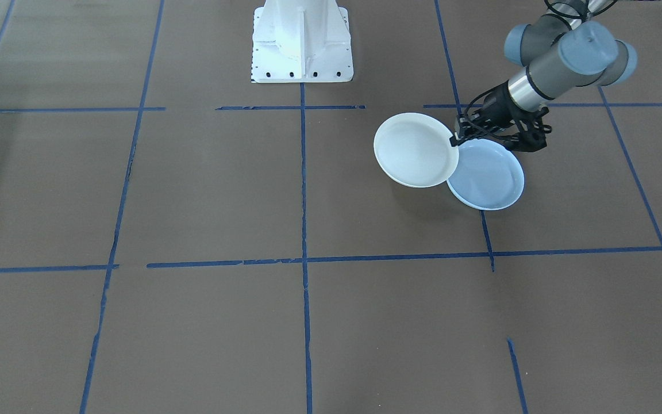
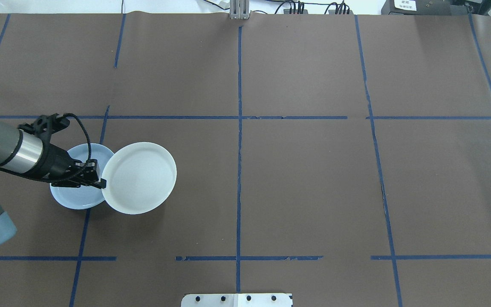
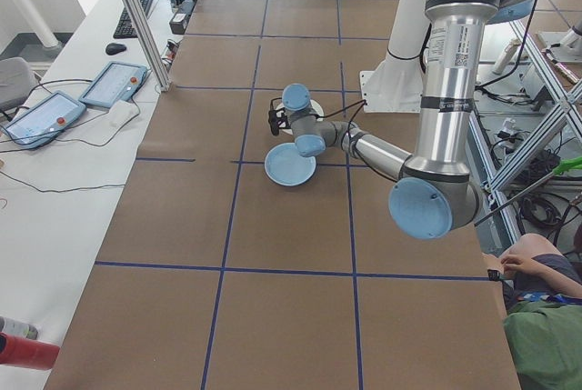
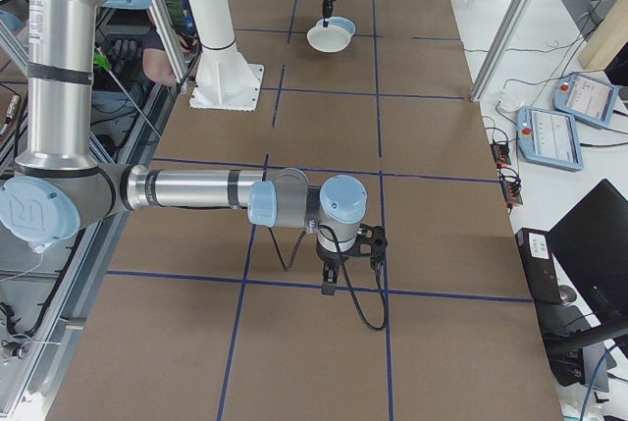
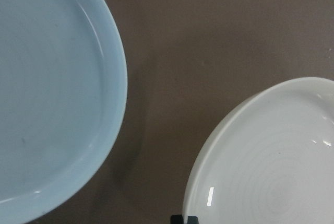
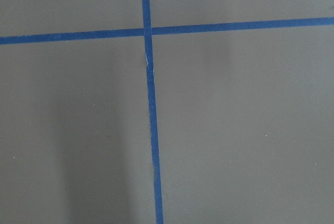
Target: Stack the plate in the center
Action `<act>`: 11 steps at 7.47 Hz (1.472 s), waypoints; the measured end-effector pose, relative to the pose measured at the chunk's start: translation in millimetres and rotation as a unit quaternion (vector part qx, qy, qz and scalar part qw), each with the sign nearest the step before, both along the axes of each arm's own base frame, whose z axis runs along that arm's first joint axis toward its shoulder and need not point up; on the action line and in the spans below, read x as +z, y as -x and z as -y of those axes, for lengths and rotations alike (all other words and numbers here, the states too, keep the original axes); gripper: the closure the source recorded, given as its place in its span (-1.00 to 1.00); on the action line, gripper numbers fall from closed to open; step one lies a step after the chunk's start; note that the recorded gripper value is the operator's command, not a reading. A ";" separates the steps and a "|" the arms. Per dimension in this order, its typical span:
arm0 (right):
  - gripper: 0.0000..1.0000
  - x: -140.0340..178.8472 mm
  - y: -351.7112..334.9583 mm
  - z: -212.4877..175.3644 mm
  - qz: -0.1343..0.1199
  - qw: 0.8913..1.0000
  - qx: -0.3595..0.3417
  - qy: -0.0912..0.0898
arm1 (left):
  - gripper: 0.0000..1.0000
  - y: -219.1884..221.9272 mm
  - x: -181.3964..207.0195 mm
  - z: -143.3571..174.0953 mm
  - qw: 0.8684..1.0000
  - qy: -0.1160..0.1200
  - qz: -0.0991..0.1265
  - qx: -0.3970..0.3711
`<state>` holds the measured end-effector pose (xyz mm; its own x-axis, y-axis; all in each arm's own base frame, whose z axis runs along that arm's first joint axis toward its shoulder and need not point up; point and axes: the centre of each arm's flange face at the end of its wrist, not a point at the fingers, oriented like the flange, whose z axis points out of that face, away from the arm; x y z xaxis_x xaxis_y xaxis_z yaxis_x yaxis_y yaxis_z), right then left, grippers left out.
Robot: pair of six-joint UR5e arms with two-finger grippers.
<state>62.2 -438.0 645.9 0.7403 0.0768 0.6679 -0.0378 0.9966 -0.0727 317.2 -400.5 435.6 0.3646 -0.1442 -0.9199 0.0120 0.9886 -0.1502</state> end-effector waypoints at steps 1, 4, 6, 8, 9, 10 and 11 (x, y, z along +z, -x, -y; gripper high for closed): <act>-1.00 0.0 0.0 0.0 0.000 1.000 0.000 0.000 | 1.00 27.8 20.6 7.4 1.000 -0.023 0.006 0.001; -1.00 0.0 0.0 0.0 0.000 1.000 0.000 0.000 | 1.00 74.1 82.4 34.6 0.997 -0.072 0.032 0.012; -1.00 0.0 0.0 0.0 0.000 1.000 0.000 0.000 | 1.00 88.5 110.5 43.4 0.995 -0.083 0.038 0.025; -1.00 0.0 0.0 0.0 0.000 1.000 0.000 0.000 | 1.00 87.8 119.4 46.2 0.995 -0.082 0.040 0.031; -1.00 -0.1 0.0 0.0 0.000 1.000 0.000 0.000 | 1.00 86.2 119.2 47.1 0.995 -0.081 0.039 0.032; -1.00 -0.1 0.0 0.0 0.000 1.000 0.000 0.000 | 1.00 84.6 118.1 47.1 0.996 -0.080 0.036 0.036; -1.00 0.0 0.0 0.0 0.000 1.000 0.000 0.000 | 1.00 83.5 117.5 46.6 0.996 -0.077 0.032 0.040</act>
